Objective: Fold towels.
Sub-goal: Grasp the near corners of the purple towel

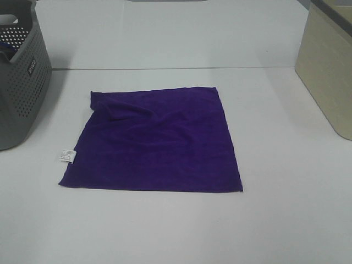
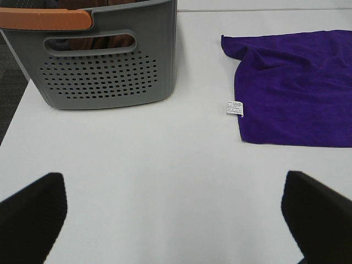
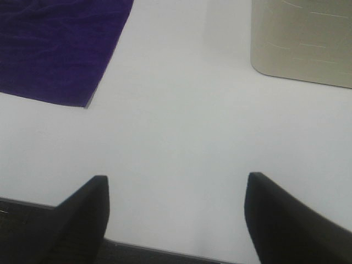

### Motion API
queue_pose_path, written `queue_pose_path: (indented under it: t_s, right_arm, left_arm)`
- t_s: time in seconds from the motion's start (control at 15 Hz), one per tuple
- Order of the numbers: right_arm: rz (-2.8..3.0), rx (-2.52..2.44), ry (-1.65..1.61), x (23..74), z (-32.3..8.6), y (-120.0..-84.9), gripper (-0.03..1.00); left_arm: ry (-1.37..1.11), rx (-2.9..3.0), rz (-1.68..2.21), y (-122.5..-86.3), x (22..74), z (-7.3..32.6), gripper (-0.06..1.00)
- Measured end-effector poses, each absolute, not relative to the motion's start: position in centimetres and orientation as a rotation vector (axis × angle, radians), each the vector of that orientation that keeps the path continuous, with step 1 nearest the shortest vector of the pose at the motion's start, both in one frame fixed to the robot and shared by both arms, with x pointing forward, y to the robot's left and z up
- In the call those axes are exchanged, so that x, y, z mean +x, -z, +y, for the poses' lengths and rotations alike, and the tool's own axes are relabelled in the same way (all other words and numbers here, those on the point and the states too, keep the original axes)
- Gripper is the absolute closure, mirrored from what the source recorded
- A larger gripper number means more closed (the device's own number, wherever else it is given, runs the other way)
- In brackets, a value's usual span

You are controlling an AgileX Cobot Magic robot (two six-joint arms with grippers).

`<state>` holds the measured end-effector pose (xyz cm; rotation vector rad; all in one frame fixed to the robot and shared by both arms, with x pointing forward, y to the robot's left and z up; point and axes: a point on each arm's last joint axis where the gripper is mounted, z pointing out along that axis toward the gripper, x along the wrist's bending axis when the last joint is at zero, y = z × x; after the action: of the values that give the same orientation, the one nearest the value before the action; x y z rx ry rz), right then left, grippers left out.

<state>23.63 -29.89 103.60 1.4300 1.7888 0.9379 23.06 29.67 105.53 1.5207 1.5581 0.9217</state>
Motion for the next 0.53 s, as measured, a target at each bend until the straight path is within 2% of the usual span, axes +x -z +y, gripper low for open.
queue_pose_path:
  t_s: [0.53]
  right_arm:
    - [1.791, 1.431, -0.943, 23.63, -29.85, -103.60, 0.27]
  left_arm:
    - [-0.923, 1.523, 1.557, -105.53, 23.06, 29.67, -0.05]
